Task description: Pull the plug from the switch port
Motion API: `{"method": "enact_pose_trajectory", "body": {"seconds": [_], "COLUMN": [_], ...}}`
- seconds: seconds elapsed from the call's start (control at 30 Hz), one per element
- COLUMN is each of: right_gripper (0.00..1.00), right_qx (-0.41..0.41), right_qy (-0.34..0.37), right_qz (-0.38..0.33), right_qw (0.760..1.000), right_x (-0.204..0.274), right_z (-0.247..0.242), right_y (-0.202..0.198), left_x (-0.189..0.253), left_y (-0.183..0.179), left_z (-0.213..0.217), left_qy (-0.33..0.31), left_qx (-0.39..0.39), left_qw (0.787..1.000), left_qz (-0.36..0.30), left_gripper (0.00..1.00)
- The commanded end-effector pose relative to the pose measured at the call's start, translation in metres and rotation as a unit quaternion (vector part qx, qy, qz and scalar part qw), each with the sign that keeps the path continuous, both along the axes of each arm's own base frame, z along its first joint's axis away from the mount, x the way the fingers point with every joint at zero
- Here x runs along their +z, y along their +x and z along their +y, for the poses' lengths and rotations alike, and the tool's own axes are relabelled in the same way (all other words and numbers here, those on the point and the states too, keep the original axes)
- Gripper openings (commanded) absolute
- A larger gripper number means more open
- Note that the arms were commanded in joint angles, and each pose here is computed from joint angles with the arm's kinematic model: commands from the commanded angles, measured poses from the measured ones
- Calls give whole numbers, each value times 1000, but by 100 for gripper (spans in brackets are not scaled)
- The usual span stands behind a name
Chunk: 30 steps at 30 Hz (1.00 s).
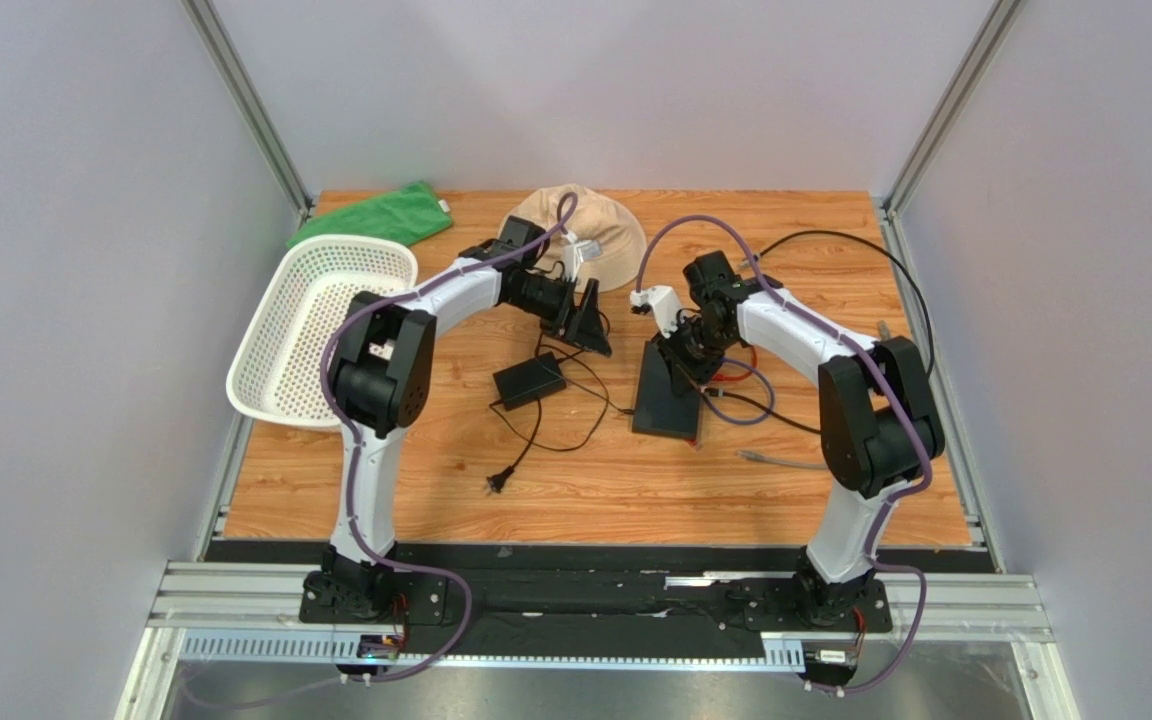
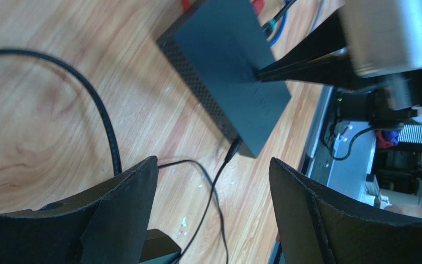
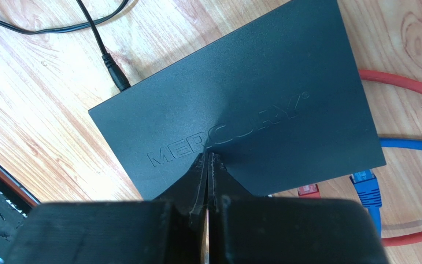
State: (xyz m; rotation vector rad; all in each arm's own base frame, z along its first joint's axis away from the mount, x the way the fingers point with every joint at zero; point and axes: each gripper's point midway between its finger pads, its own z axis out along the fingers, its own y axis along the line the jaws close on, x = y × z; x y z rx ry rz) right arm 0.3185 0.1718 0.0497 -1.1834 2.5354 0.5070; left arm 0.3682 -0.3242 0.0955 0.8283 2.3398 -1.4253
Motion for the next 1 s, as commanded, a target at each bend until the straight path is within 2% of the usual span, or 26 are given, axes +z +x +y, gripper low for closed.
{"method": "enact_pose_trajectory", "body": {"seconds": [0.0,0.03,0.13,0.17,0.2,0.23,0.27,0.3,0.33,0.37,0.4,0.53,0.77,0.97], "right_gripper": [0,0,0,0,0,0,0,0,0,0,0,0,0,0], "right_qx": [1,-2,-8,-8,-7,-7,-7,-8,-14,-20,-34,-63,-96,-126], "right_qy": [-52,-50,-49,-47,-46,-45,-41,-42,-39,-35,-26,-17,-10,11], "right_qz": [64,67,76,75,82,86,84,105,116,128,150,172,189,250], "right_qw": [997,996,996,996,996,995,996,994,992,991,988,983,977,960], "right_x": [-31,-31,-32,-31,-32,-33,-31,-34,-34,-34,-34,-38,-51,-72], "right_z": [-22,-21,-21,-20,-19,-19,-18,-17,-17,-15,-11,-9,-20,-22], "right_y": [-30,-31,-34,-33,-35,-35,-30,-35,-34,-34,-34,-32,-33,-42], "left_x": [13,15,23,13,25,25,6,17,19,-2,4,6,-1,-17], "left_y": [-4,-8,-11,-18,-22,-23,-34,-45,-41,-50,-58,-40,-28,-53], "left_z": [-1,1,15,19,22,23,31,26,18,26,16,6,-16,-29], "left_qy": [10,13,28,48,53,61,92,92,90,122,119,130,150,124], "left_qx": [-52,-59,-100,-114,-127,-156,-174,-190,-198,-203,-209,-151,-169,-239], "left_qw": [996,995,978,972,961,940,929,911,887,879,865,873,843,831], "left_qz": [-68,-74,-182,-200,-242,-298,-312,-353,-407,-413,-441,-446,-488,-487], "left_gripper": [81,82,82,82,81,81,81,81,81,80,80,65,63,61]}}
